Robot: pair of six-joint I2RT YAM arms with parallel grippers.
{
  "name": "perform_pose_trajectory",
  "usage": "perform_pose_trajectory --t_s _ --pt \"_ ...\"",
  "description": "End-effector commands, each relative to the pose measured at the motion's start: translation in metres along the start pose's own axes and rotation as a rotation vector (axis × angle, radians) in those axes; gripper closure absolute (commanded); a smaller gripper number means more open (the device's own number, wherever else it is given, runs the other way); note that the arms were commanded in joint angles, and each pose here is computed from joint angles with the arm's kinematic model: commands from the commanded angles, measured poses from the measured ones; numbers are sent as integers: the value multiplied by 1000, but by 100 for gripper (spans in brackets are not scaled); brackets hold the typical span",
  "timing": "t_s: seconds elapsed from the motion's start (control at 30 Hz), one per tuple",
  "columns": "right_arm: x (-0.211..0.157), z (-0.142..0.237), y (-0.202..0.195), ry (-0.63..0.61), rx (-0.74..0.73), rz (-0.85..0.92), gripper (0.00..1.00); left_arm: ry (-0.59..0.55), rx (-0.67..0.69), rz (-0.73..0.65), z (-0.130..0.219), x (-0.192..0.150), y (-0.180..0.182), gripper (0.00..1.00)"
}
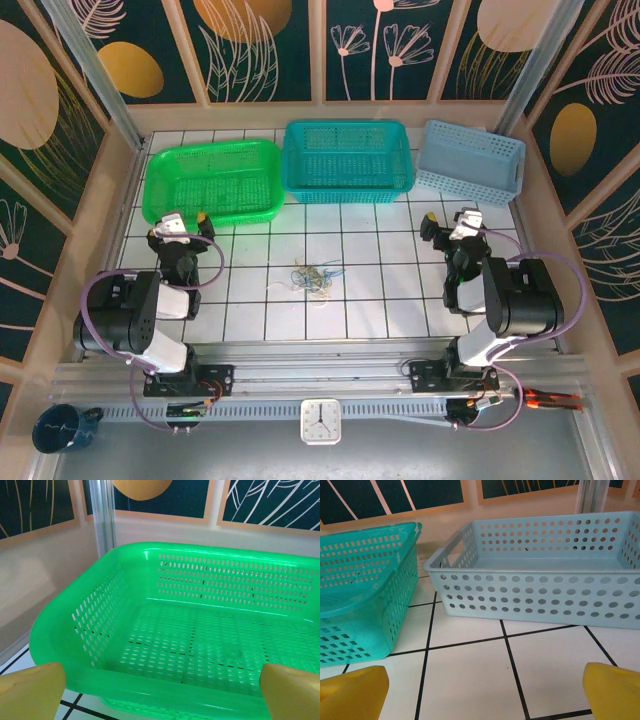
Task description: Untangle the cables
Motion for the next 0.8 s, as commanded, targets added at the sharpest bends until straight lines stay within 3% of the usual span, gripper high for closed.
perform_pose_trajectory --t_s 0.0,0.77 --pt "8 0 1 -39 -4 -5 1 -48 4 28 -1 10 1 1" --pt "8 -1 0 -38 -9 -7 1 -44 5 27 -2 10 0 1"
Point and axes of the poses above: each hand's point on the last joint's axis, 136 mm out from that joint toward the fingers, its own z axis back along the fingers, its own y axis along the line the jaws close on, x = y × z, the point moved 6 cm from there along z, back along the fingers, and after that the axes turned 6 degrees about z, right-handed, at the moved point
